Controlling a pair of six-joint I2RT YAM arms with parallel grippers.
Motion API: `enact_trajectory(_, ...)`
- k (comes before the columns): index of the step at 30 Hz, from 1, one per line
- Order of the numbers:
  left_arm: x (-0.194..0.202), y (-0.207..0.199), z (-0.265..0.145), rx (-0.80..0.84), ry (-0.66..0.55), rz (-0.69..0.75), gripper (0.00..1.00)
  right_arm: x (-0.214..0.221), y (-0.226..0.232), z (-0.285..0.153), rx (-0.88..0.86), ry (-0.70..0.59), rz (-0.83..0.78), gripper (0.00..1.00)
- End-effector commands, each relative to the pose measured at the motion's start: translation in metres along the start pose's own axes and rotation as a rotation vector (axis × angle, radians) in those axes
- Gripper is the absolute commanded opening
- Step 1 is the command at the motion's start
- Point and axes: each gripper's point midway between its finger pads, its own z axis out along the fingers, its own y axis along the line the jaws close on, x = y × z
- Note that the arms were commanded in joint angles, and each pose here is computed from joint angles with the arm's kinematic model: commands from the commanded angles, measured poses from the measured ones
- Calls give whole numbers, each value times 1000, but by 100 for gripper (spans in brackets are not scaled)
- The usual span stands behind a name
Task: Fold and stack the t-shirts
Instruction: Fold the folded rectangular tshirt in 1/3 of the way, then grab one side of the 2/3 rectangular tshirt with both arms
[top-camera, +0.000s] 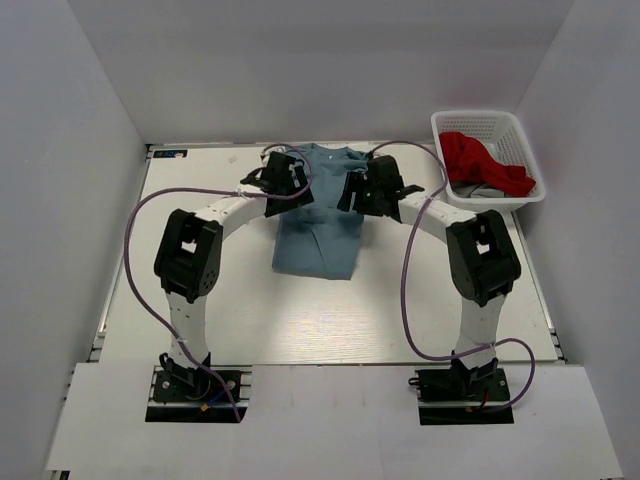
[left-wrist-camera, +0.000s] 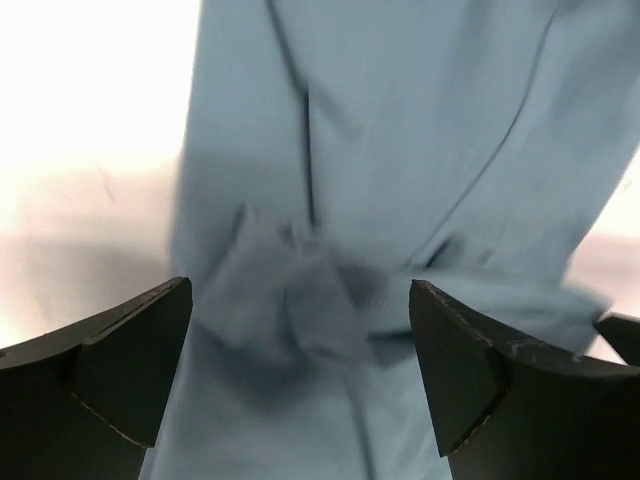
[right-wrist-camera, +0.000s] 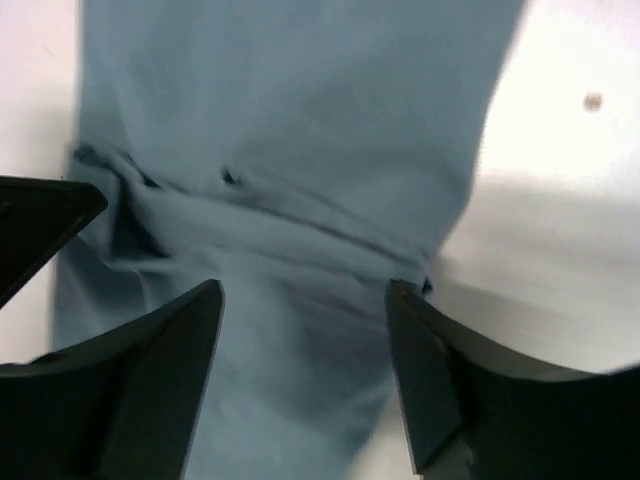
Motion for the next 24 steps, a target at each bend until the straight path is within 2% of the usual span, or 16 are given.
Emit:
enact_trajectory(1,-63,-8,-23,7,-137,-40,99,-47,24,-20,-94,-92,-25,76)
enact_trajectory(2,-72,-5,-29,10,-155,-52,99,-56,36,-30,-144,-132,-34,87)
enact_trajectory(3,-69,-3,-34,8,-153,-52,99,-56,41,-42,-163,-142,-34,90)
enact_trajectory(4,-60,3,-45,15,-142,-50,99,-30,34,-38,-173,-99,-34,90)
enact_trajectory(6,-47,9,-56,28,-133,-58,99,-29,42,-59,-211,-114,-30,90)
enact_trajectory(7,-21,24,-55,7,-80,-50,99,-2,27,-57,-188,-61,-17,90)
enact_trajectory(8,-20,23,-71,36,-87,-52,99,-3,33,-73,-204,-74,-20,90)
enact_trajectory(9,-13,29,-76,31,-79,-51,99,17,27,-73,-208,-28,-12,90)
enact_trajectory(10,14,39,-76,17,-31,-38,99,36,22,-75,-205,9,-2,90)
enact_trajectory(11,18,37,-88,39,-36,-33,99,36,27,-86,-230,1,-7,90)
enact_trajectory(12,39,49,-88,29,7,-28,99,56,25,-89,-251,53,5,90)
enact_trajectory(14,64,43,-95,101,71,-20,99,84,19,-94,-250,112,15,90)
enact_trajectory(16,86,56,-99,100,99,-27,99,111,16,-101,-265,167,21,90)
enact_trajectory(20,110,70,-94,91,129,-35,99,141,18,-103,-296,236,20,90)
enact_trajectory(22,116,73,-87,84,138,-34,95,150,20,-99,-305,247,3,90)
enact_trajectory(24,126,79,-79,63,166,-32,85,150,21,-95,-304,240,-1,87)
